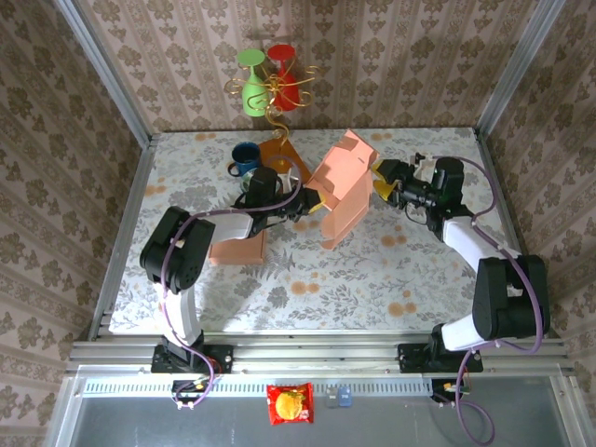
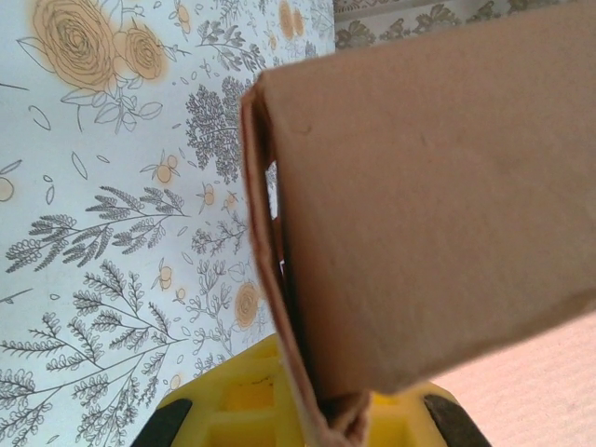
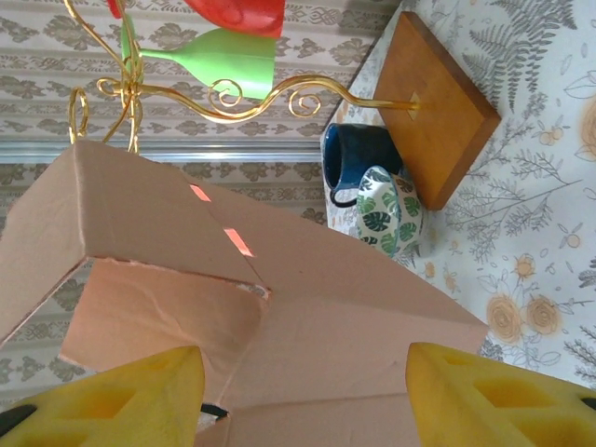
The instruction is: Fold the paper box
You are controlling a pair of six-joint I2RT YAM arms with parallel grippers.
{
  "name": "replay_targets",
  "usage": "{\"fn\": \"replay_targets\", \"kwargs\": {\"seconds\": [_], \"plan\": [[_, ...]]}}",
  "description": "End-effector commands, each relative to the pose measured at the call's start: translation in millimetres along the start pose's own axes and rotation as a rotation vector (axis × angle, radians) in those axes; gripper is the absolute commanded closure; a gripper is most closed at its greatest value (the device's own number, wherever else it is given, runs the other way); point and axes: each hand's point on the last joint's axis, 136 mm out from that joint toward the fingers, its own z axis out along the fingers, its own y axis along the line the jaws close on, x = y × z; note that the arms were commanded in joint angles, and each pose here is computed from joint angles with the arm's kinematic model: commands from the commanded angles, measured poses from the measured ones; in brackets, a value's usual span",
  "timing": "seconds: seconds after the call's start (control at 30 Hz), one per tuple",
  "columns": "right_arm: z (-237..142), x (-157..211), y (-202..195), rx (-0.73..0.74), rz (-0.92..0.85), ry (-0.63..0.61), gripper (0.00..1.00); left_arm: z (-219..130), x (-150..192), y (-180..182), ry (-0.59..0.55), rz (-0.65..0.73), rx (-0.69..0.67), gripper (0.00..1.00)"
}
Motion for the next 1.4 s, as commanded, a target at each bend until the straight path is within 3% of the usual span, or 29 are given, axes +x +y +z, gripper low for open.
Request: {"fn": "replay_targets", "kwargs": {"seconds": [0.0, 0.33, 0.5, 0.73, 1.03, 1.2, 1.37], "plan": [[6, -3, 23, -0.053, -0.05, 0.014, 0.39, 5, -1, -15, 0.019, 0.025, 0.047, 1.0], [19, 0, 15, -0.031, -0.045, 0.031, 0.41, 7, 2, -18, 0.021, 0.032, 0.05, 1.0], [15, 3, 16, -0.026, -0.051, 0.032, 0.48, 3, 0, -17, 0.005, 0.036, 0.039, 1.0], [-18, 23, 38, 0.045, -0.191, 0.028, 0.47, -21, -4, 9, 0.0, 0.088, -0.117, 1.0], [-63, 24, 60, 0.139, -0.364, -0.079, 0.56, -55, 0, 21, 0.149, 0.291, -0.354, 1.0], [-58, 7, 62, 0.181, -0.461, -0.071, 0.58, -62, 9, 8, 0.248, 0.372, -0.304, 1.0], [-35, 7, 71, 0.102, -0.521, 0.056, 0.6, -64, 22, 8, 0.332, 0.378, -0.268, 1.0]]}}
